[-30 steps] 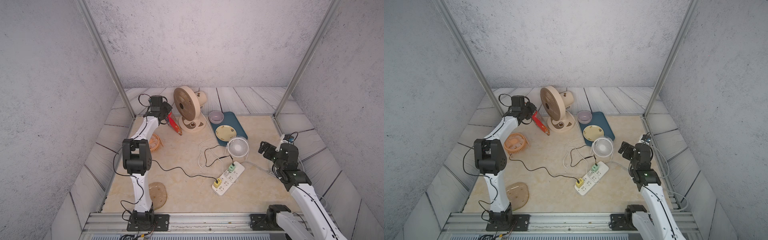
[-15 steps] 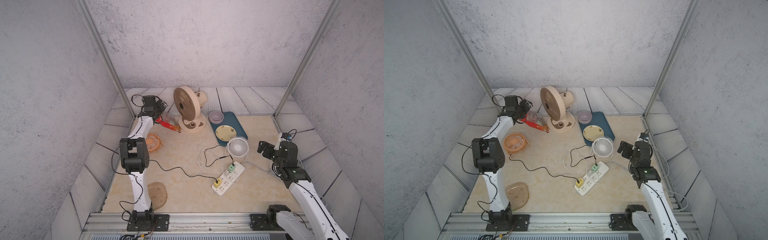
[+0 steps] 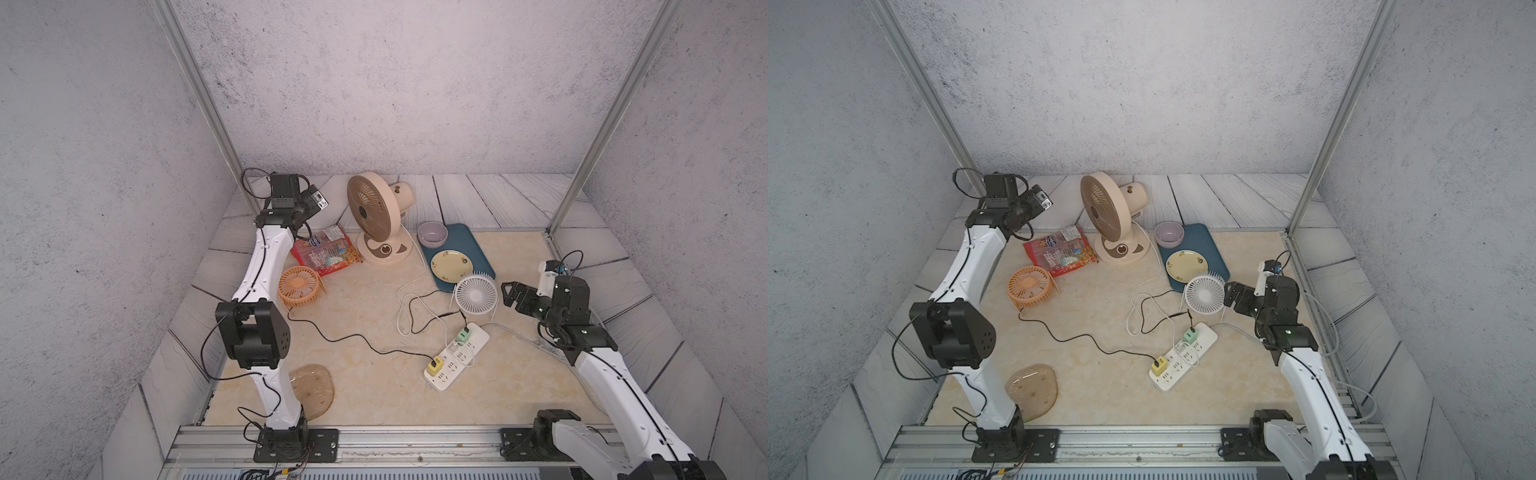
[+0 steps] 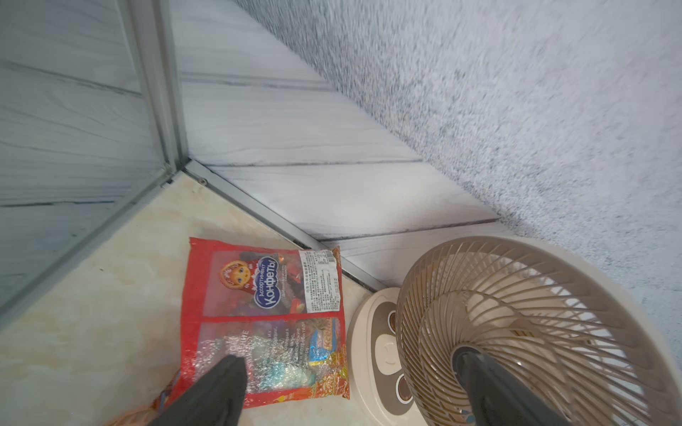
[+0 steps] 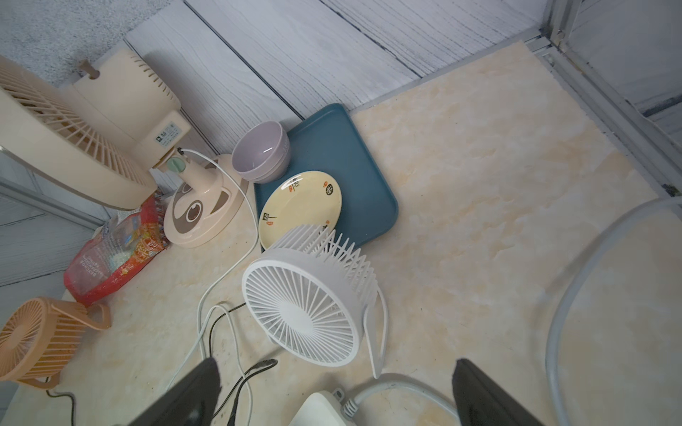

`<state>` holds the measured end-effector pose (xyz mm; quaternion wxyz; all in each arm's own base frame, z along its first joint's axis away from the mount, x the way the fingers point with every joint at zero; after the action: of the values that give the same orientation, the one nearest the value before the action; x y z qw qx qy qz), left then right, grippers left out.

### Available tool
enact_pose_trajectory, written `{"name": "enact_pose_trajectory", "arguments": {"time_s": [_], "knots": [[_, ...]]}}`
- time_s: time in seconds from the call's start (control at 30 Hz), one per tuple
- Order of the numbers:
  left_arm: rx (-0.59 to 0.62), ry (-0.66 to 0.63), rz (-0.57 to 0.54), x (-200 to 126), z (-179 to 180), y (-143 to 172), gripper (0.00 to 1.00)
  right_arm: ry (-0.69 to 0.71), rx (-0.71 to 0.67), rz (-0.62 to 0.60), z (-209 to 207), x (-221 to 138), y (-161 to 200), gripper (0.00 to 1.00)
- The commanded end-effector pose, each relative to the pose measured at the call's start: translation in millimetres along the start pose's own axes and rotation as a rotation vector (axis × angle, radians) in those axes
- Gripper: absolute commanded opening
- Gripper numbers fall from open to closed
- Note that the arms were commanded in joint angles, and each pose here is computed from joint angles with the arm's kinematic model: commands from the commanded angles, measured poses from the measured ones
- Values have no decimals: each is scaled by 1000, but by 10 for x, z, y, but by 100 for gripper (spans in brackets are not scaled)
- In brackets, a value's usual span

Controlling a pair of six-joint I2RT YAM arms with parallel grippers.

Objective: Unplug the desk fan from the power strip
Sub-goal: Place the distractor at the center of the board, then remove the plug from the socket.

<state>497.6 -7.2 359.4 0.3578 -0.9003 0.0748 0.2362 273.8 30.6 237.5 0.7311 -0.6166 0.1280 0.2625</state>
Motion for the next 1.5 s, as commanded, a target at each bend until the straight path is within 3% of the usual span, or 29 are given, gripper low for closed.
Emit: {"name": "enact_pose_trajectory", "arguments": {"time_s": [0.0, 0.13, 0.27, 0.5, 0.7, 0.8, 1.0, 1.13, 1.3, 1.47], "knots": [[48, -49, -9, -295, 9, 22, 100, -89, -40, 10, 161, -87, -30, 98], [107, 51, 70, -631, -322, 426, 99, -150, -74, 61, 333, -170, 0, 97], [201, 140, 230, -1013, -526, 1169, 95, -141, -52, 165, 424, -301, 59, 96], [512, 362, 468, -1743, -573, 2313, 91, -43, 126, 405, 338, -421, 419, 95], [858, 512, 684, -2206, -407, 3160, 89, 42, 268, 554, 249, -391, 781, 94], [997, 491, 810, -2279, -323, 3527, 90, 21, 319, 601, 267, -282, 884, 94], [1152, 367, 1011, -2300, -244, 4027, 97, 20, 409, 674, 252, 21, 1047, 94], [1287, 355, 1078, -2357, -200, 4289, 97, 10, 494, 704, 255, 212, 1126, 93], [1319, 278, 1149, -2327, -69, 4447, 97, 45, 547, 686, 220, 259, 1160, 90], [1360, 151, 1188, -2195, 136, 4602, 96, 107, 563, 665, 139, 300, 1234, 78]]}}
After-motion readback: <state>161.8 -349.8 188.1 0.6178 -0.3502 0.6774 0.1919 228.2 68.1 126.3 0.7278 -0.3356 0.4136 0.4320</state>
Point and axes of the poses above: each gripper's point midway between its finger pads, its own x axis out along the fingers, its own z axis along the line the jaws close on, y = z × x, the point moved 6 cm from there along -x, back along the fingers, and after that the axes turned 14 degrees about -x, right-handed, at the moved point
